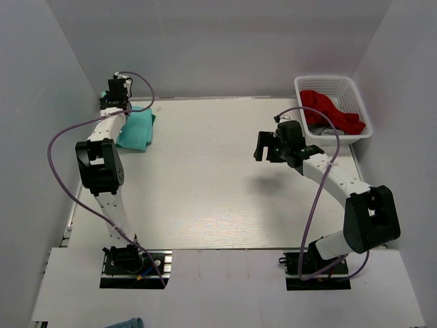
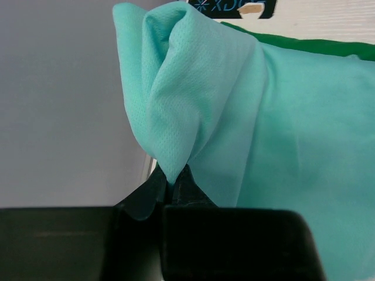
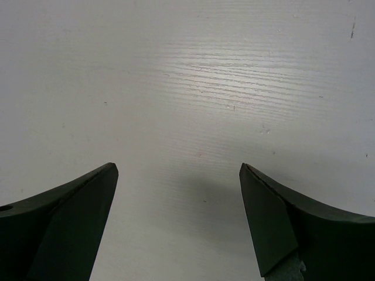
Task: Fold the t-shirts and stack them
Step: Put the neatly folded tshirt into the corner of the board with the left arm
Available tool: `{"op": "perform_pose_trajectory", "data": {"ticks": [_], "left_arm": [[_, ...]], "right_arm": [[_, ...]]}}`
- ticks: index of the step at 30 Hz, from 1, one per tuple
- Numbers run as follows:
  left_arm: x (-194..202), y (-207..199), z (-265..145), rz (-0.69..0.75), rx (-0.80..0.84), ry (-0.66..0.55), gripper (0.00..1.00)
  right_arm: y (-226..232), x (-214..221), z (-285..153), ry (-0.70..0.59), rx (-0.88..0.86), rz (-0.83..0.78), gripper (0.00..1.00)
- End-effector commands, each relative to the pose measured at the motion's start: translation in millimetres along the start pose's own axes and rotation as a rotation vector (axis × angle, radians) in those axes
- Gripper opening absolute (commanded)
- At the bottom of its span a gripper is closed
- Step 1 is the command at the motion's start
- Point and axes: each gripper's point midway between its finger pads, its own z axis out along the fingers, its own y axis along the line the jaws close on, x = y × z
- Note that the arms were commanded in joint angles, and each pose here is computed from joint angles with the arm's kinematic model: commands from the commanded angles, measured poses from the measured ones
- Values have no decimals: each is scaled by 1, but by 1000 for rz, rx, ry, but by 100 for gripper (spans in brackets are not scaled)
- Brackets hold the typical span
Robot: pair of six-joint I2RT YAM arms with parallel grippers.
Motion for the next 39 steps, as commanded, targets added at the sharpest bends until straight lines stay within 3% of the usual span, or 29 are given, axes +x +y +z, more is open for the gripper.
{"op": "perform_pose_trajectory", "data": {"ticks": [1, 3, 4, 6, 8, 9, 14, 20, 21, 24, 25, 26, 27, 28, 29, 30, 31, 32, 33, 35, 36, 39], "left_arm": [[-32, 37, -3, -61, -114, -74, 0], [-32, 36, 1, -61, -114, -74, 0], [-29, 38, 4, -62, -139, -65, 10], [-31, 42, 5, -80, -168, -62, 48], [-26, 46, 8, -75, -207, -36, 96], [-34, 52, 5, -85, -222, -47, 100], [-27, 53, 0, -143, -235, -14, 100], [-48, 34, -32, -281, -82, -33, 100], [-41, 19, -36, -324, -6, 9, 100], [-63, 10, -77, -467, 131, -24, 100], [-49, 0, -83, -487, 170, 8, 100], [-54, -8, -96, -527, 241, -14, 100], [-73, 1, -133, -638, 283, -88, 100], [-49, -22, -141, -647, 342, -46, 100], [-49, -42, -163, -672, 475, -71, 100], [-69, -54, -187, -701, 580, -193, 100], [-37, -73, -214, -722, 676, -189, 100], [-29, -92, -238, -718, 804, -213, 100], [16, -121, -241, -707, 857, -147, 100], [26, -135, -281, -724, 961, -214, 100], [74, -156, -277, -720, 980, -130, 100], [108, -180, -313, -729, 1176, -151, 100]], "right_arm": [[11, -26, 2, -54, -35, -11, 90], [10, -24, 5, -42, -37, -8, 90], [12, -23, 6, -31, -40, -6, 90], [11, -25, 8, -35, -39, -6, 90], [13, -26, 8, -36, -40, -3, 90], [10, -27, 7, -34, -31, 1, 90], [12, -27, 2, -42, -35, 14, 90], [11, -29, -15, -104, -45, 34, 90], [11, -24, -16, -102, -46, 37, 90], [13, -19, -27, -131, -71, 58, 90], [17, -25, -36, -165, -95, 64, 90], [16, -7, -34, -128, -114, 68, 90], [15, -3, -35, -125, -117, 74, 90], [14, -3, -40, -141, -112, 82, 90], [9, 14, -41, -121, -106, 89, 90], [10, 14, -48, -138, -114, 97, 90], [7, 17, -50, -140, -106, 105, 90], [2, 32, -58, -139, -105, 118, 90], [2, 36, -61, -144, -108, 117, 90], [0, 46, -75, -174, -125, 127, 90], [-9, 72, -69, -137, -108, 130, 90], [-11, 83, -77, -194, -145, 134, 90]]}}
